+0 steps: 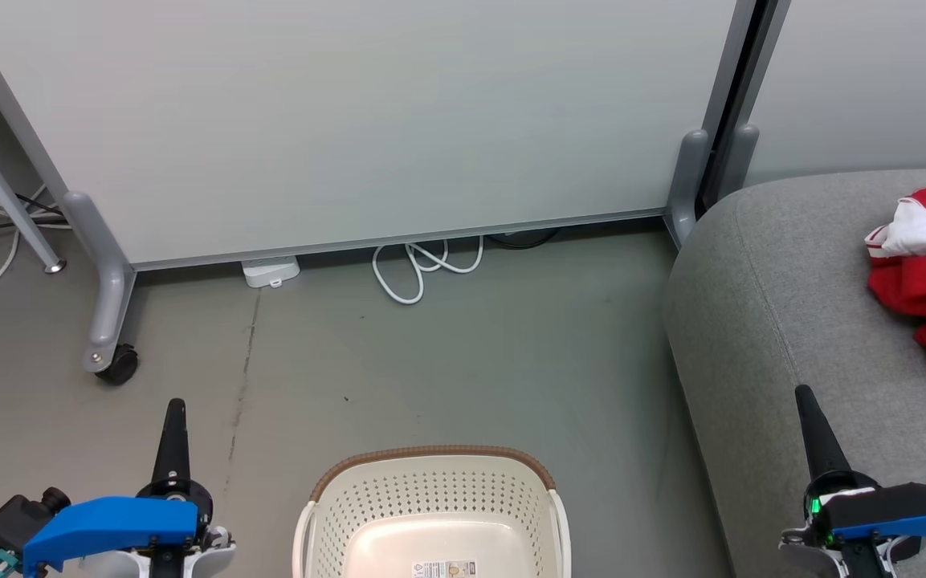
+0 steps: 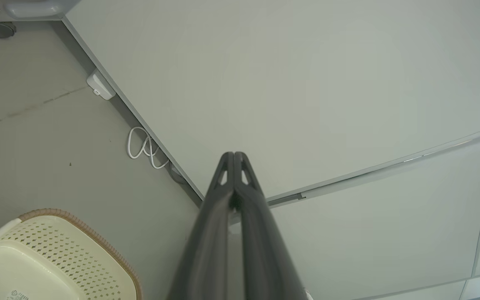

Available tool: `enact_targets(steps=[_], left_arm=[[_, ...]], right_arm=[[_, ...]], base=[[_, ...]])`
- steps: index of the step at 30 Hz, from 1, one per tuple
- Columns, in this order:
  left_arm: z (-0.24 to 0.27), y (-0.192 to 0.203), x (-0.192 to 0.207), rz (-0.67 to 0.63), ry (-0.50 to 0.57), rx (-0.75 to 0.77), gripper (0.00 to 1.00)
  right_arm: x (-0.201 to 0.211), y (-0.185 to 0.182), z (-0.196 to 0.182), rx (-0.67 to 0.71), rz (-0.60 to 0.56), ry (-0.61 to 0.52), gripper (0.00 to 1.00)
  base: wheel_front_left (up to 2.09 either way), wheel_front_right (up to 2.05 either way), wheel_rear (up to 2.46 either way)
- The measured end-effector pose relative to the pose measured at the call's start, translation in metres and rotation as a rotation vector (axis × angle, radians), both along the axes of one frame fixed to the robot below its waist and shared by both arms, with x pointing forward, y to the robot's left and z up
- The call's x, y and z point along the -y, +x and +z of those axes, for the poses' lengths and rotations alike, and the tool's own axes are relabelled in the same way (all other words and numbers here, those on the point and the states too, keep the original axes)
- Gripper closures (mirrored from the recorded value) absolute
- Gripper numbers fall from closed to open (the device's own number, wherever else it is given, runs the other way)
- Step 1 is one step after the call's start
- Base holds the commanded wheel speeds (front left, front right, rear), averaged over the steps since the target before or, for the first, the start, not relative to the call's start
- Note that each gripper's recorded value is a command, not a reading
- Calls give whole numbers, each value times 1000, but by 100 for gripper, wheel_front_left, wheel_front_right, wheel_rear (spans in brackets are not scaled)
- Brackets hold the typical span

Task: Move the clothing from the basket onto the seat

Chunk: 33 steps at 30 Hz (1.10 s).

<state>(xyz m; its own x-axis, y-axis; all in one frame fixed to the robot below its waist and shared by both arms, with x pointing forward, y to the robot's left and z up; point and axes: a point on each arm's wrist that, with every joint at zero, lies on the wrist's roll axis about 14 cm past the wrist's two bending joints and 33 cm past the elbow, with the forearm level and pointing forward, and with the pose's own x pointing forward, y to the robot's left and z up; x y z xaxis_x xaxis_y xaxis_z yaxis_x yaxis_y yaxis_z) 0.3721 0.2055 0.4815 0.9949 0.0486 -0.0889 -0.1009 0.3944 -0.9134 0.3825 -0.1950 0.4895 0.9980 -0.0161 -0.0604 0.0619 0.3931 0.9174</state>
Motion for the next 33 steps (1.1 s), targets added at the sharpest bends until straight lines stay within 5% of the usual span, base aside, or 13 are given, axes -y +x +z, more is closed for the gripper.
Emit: enact_targets(steps=[33], left_arm=[[13, 10, 4, -14, -284, 49, 100]], right_arm=[[3, 4, 9, 30, 0, 280, 100]], base=[[0, 0, 0]])
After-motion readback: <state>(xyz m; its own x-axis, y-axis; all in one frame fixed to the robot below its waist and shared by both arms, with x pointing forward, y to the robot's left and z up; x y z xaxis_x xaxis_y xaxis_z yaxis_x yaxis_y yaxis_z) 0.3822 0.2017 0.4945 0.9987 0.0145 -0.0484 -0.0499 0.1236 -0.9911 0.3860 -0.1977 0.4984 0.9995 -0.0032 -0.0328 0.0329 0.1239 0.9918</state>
